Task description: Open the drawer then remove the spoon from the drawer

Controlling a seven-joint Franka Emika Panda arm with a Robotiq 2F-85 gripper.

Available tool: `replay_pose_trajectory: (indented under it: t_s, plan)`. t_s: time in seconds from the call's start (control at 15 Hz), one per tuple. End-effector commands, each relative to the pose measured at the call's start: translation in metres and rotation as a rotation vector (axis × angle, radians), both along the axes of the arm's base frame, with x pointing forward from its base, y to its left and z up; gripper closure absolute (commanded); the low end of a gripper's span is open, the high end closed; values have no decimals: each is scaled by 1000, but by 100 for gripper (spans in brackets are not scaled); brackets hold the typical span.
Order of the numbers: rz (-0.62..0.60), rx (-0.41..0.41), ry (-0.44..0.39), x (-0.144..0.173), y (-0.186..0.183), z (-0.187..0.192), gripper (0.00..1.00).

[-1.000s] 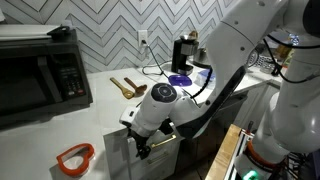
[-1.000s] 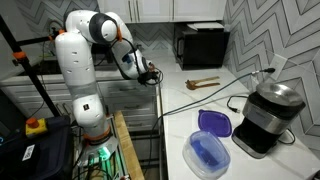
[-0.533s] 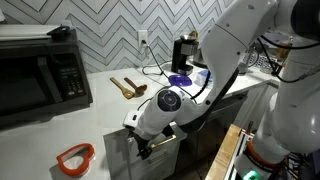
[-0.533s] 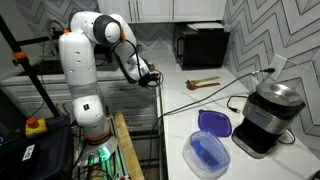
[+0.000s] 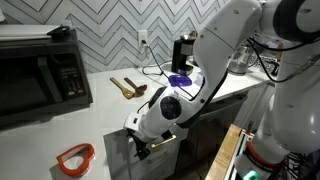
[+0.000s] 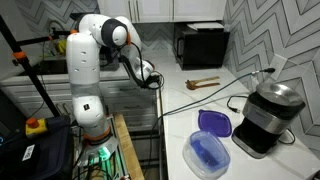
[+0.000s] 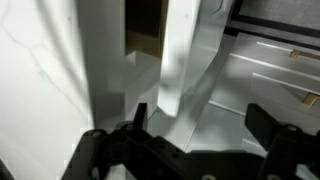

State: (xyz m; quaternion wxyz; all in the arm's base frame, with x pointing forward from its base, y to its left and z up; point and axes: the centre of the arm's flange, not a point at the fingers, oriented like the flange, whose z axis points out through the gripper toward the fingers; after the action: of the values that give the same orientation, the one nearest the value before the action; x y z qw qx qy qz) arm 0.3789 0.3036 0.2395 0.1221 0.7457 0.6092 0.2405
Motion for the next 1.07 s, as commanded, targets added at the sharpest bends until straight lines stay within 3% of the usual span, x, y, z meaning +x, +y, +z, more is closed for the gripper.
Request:
replay_pose_trajectory:
  t_s: [0.0,0.53,1.0]
  plan:
    - [-1,10,-12,0,-1,-26,0]
    - [-20,29,24,-4,-1,-29,0]
    - [-79,31,121,-11,2,-11,0]
